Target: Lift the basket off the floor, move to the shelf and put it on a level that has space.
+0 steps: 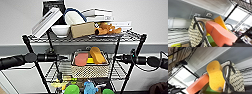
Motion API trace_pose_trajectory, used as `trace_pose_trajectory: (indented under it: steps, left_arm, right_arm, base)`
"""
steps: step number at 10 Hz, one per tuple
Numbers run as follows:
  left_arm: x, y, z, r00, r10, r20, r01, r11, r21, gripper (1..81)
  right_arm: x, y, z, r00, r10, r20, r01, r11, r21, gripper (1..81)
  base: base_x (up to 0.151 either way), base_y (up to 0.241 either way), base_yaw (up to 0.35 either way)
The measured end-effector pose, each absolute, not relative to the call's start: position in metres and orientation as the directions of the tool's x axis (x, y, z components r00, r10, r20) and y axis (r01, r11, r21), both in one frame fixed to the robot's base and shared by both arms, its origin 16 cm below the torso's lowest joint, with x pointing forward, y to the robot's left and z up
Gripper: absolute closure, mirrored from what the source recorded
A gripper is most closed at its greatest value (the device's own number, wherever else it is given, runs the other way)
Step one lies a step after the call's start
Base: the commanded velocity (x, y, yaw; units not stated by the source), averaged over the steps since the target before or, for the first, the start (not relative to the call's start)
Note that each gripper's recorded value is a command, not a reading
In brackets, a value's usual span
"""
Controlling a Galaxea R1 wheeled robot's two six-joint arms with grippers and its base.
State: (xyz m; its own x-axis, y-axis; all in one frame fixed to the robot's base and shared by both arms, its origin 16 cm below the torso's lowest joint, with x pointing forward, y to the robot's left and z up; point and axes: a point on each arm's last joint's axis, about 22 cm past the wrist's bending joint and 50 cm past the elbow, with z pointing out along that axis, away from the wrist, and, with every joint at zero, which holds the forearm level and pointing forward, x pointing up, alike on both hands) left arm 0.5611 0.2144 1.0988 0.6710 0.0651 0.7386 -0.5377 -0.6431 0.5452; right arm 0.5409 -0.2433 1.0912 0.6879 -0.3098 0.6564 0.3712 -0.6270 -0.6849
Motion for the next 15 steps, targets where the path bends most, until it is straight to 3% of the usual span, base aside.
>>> trace_pose_trajectory:
  steps: [3, 7, 11, 15]
  left_arm:
    - [0.518, 0.237, 1.096, 0.685, 0.086, 0.723, -0.520, -0.637, 0.568, 1.0]
    - [0.448, 0.264, 1.038, 0.774, 0.121, 0.621, -0.414, -0.645, 0.642, 1.0]
    - [0.394, 0.281, 0.975, 0.846, 0.173, 0.504, -0.281, -0.658, 0.698, 1.0]
    - [0.331, 0.291, 0.894, 0.909, 0.230, 0.348, -0.112, -0.668, 0.736, 1.0]
  right_arm:
    - [0.499, -0.270, 1.079, 0.705, -0.332, 0.626, 0.332, -0.626, -0.705, 1.0]
    - [0.441, -0.297, 1.054, 0.750, -0.360, 0.554, 0.245, -0.627, -0.739, 1.0]
    - [0.395, -0.314, 0.990, 0.826, -0.384, 0.413, 0.087, -0.637, -0.766, 1.0]
    - [0.346, -0.334, 0.907, 0.878, -0.404, 0.258, -0.084, -0.660, -0.747, 1.0]
  base:
    - [0.000, 0.000, 0.000]
    - [0.000, 0.000, 0.000]
    - [0.000, 0.000, 0.000]
    - [0.000, 0.000, 0.000]
